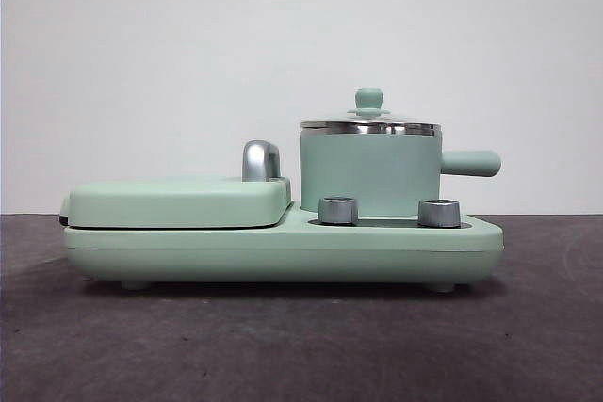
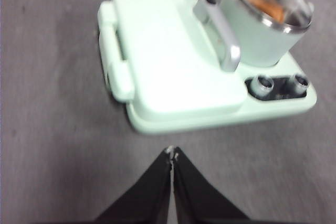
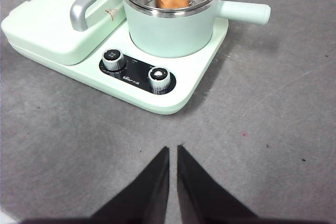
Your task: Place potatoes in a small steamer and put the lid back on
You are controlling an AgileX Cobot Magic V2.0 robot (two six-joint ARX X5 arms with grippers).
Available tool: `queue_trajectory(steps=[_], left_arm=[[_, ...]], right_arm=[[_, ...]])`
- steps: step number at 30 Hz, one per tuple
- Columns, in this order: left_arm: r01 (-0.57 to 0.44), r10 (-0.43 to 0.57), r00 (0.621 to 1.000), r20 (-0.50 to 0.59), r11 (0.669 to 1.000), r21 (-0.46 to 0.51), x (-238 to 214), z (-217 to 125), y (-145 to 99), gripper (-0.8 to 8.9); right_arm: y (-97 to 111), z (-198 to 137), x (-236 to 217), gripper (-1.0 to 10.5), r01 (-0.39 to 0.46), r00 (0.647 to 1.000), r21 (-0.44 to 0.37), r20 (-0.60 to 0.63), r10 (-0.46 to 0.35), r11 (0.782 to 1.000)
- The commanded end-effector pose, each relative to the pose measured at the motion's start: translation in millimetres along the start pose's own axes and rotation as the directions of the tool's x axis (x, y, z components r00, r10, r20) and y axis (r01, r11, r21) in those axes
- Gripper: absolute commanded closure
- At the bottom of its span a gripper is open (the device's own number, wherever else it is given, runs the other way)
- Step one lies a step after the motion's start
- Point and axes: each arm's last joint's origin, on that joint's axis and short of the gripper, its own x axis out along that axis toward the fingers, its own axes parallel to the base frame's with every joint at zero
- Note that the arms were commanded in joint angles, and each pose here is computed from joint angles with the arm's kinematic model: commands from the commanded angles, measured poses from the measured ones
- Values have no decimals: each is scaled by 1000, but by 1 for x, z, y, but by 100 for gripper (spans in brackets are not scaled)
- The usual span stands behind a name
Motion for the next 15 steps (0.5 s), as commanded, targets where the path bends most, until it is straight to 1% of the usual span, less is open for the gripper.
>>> queue_trajectory(steps=[1, 3, 4, 5, 7, 9, 12, 15], left_arm=[[-43, 32, 990, 138, 996, 74, 8, -4, 6, 808], [-125, 94, 959, 269, 987, 101, 17, -12, 14, 808], [-164, 124, 940, 317, 981, 104, 22, -18, 18, 808], [-209, 157, 915, 371, 972, 104, 28, -25, 24, 808], [-271, 205, 883, 423, 957, 100, 37, -39, 33, 808], [-306, 240, 865, 440, 948, 84, 46, -53, 42, 808], [-338, 284, 861, 421, 940, 56, 58, -74, 52, 808], [-355, 305, 856, 418, 934, 45, 67, -88, 59, 808]], right_arm=[[1, 2, -1, 925, -8, 1000, 7, 17, 8, 1000], [1, 2, -1, 925, -8, 1000, 7, 17, 8, 1000], [1, 2, -1, 925, -8, 1000, 7, 17, 8, 1000], [1, 2, -1, 925, -8, 1000, 7, 17, 8, 1000], [1, 2, -1, 925, -8, 1000, 7, 17, 8, 1000], [1, 2, -1, 925, -8, 1000, 7, 17, 8, 1000], [1, 2, -1, 925, -8, 1000, 7, 17, 8, 1000], [1, 2, -1, 925, -8, 1000, 7, 17, 8, 1000]])
